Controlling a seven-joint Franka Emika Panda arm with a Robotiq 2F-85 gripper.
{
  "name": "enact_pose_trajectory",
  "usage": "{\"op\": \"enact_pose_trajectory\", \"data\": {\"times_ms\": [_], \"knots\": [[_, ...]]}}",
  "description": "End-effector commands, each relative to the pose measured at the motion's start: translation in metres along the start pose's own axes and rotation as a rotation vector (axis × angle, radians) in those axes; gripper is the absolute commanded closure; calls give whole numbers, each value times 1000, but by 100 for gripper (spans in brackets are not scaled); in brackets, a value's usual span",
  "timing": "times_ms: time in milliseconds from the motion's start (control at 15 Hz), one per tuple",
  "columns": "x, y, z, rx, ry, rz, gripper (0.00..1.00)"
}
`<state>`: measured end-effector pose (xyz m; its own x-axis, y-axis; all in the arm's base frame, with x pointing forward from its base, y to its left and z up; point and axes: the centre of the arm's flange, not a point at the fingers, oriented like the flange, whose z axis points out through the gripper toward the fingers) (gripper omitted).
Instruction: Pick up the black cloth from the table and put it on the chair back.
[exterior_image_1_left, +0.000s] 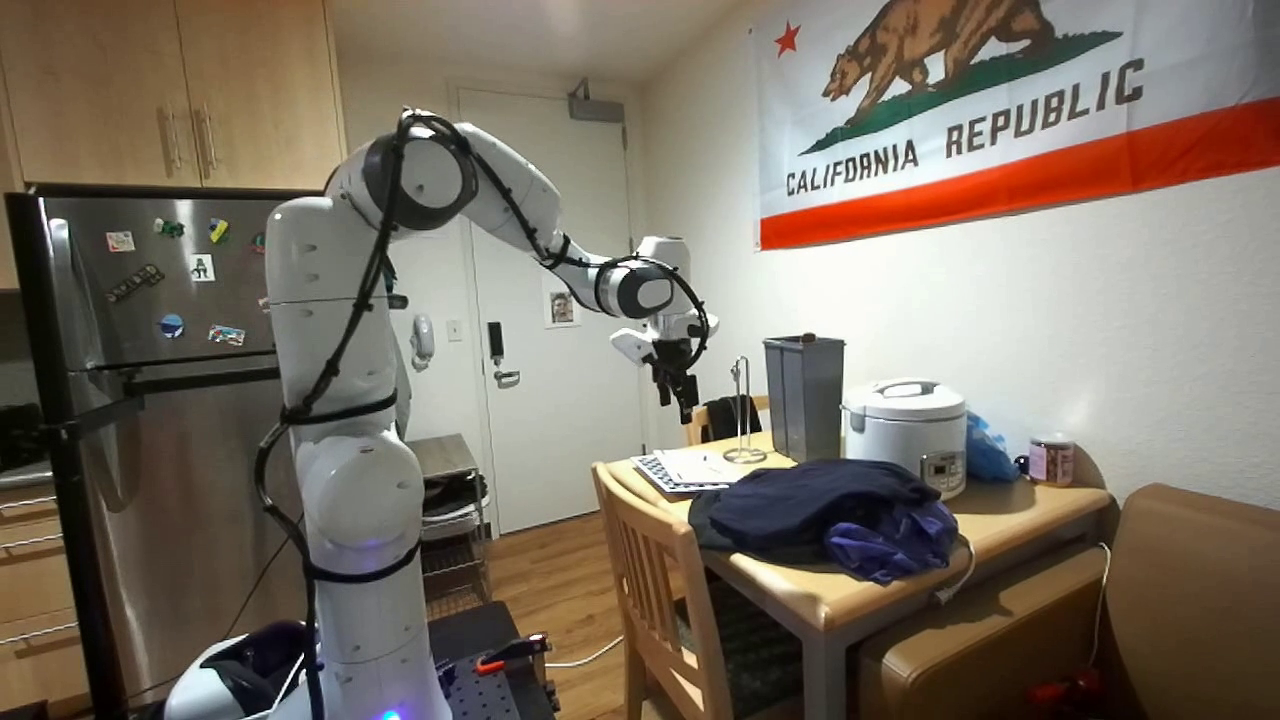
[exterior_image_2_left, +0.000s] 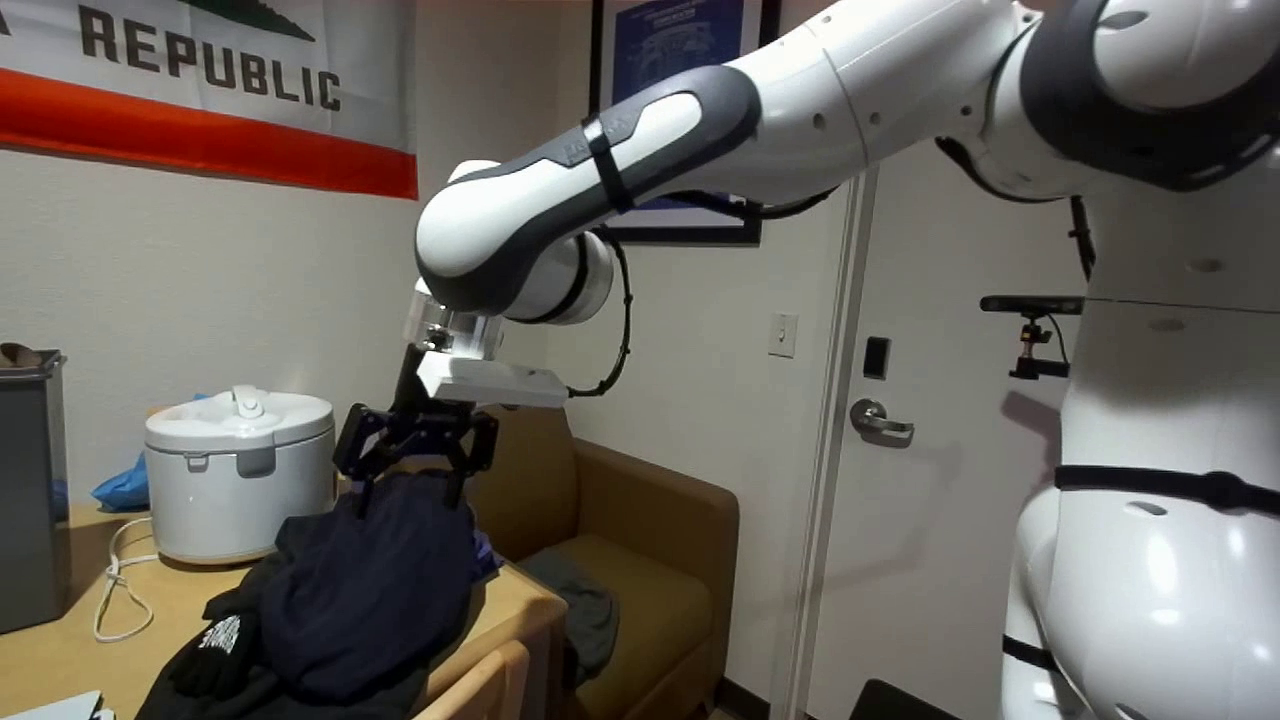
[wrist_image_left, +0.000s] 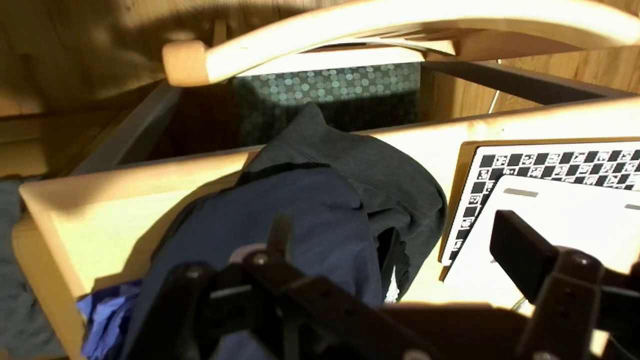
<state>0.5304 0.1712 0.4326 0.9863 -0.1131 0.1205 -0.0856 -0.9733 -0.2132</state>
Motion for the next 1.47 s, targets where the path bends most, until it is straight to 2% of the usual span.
{"op": "enact_pose_trajectory", "data": {"times_ms": [0, 67, 133, 400, 600, 667, 867, 1000, 1067, 1400], "knots": [[32, -19, 17, 22, -43, 128, 0], [33, -18, 16, 48, -41, 64, 0], [19, -7, 21, 12, -25, 80, 0], [28, -14, 22, 31, -23, 67, 0], [36, -10, 33, 67, 33, 225, 0], [38, -7, 37, 101, 37, 275, 0], [43, 5, 59, 107, 52, 436, 0], [45, 15, 76, 82, 74, 541, 0], [45, 23, 85, 43, 107, 579, 0], [43, 70, 134, -38, 225, 809, 0]]}}
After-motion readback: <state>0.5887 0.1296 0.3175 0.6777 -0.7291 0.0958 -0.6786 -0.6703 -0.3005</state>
